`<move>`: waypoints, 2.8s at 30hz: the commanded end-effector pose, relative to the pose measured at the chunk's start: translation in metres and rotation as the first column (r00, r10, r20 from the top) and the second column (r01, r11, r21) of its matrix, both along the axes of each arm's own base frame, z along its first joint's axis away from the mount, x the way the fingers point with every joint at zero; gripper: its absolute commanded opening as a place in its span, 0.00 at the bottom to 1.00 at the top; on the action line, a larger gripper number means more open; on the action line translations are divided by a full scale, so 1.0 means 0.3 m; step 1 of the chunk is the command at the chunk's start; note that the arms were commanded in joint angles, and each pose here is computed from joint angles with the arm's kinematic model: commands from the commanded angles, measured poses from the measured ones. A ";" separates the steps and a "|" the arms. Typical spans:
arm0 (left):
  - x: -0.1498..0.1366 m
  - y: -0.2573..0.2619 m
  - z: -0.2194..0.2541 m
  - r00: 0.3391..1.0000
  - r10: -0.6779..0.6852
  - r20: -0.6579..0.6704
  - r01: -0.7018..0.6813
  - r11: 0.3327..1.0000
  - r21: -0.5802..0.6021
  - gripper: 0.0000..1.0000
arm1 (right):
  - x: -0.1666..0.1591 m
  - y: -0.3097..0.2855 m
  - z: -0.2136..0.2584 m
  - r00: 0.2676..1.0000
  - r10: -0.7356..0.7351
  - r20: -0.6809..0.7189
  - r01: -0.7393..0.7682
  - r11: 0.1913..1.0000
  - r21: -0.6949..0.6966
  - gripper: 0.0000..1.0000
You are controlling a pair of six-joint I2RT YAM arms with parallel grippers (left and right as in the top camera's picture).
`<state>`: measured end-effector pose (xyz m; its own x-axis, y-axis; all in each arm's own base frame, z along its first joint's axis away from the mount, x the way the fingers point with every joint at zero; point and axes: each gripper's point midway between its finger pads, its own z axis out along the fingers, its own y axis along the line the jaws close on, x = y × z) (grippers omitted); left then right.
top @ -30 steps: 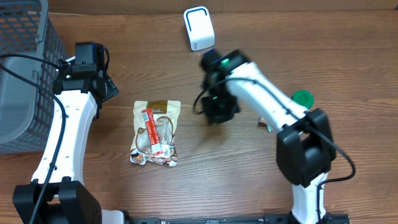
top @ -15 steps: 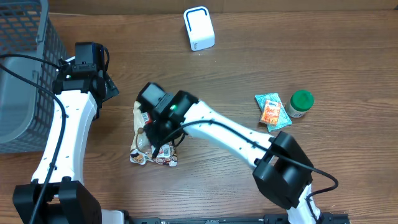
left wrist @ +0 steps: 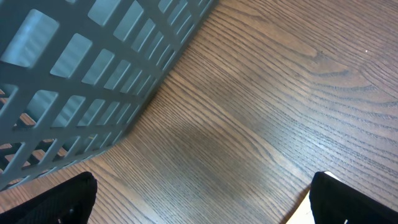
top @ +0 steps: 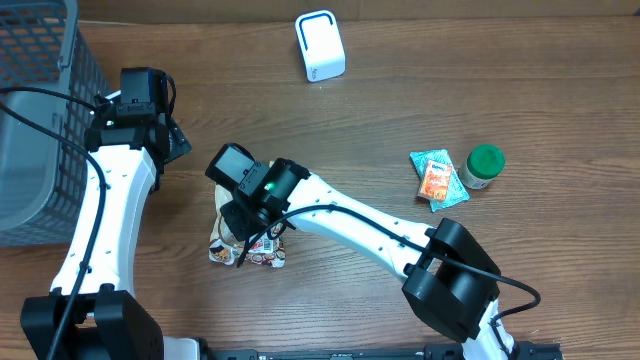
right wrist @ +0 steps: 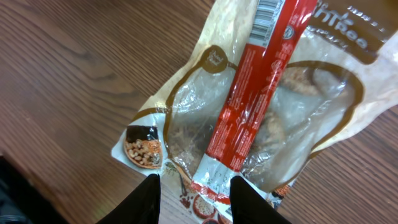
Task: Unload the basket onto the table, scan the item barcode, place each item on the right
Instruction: 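Release the pack and move the right gripper over the snack bag, then lower the right gripper and pinch the red stick on the snack bag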
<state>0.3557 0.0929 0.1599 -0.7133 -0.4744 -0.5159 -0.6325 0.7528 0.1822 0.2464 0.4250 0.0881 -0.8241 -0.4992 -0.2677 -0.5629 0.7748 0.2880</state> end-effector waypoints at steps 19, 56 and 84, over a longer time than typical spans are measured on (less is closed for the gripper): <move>0.014 0.004 0.018 1.000 -0.013 0.006 0.013 1.000 0.019 1.00 | -0.011 -0.033 -0.145 0.999 -0.013 0.030 0.013 0.999 -0.029 0.37; 0.014 0.004 0.018 1.000 -0.013 0.006 0.013 1.000 0.019 1.00 | -0.026 -0.036 -0.246 0.998 -0.001 0.055 0.007 0.994 -0.109 0.24; 0.013 0.004 0.017 1.000 -0.013 0.005 0.013 1.000 0.019 1.00 | 0.021 -0.122 0.033 0.994 0.001 0.107 0.006 0.998 -0.062 0.04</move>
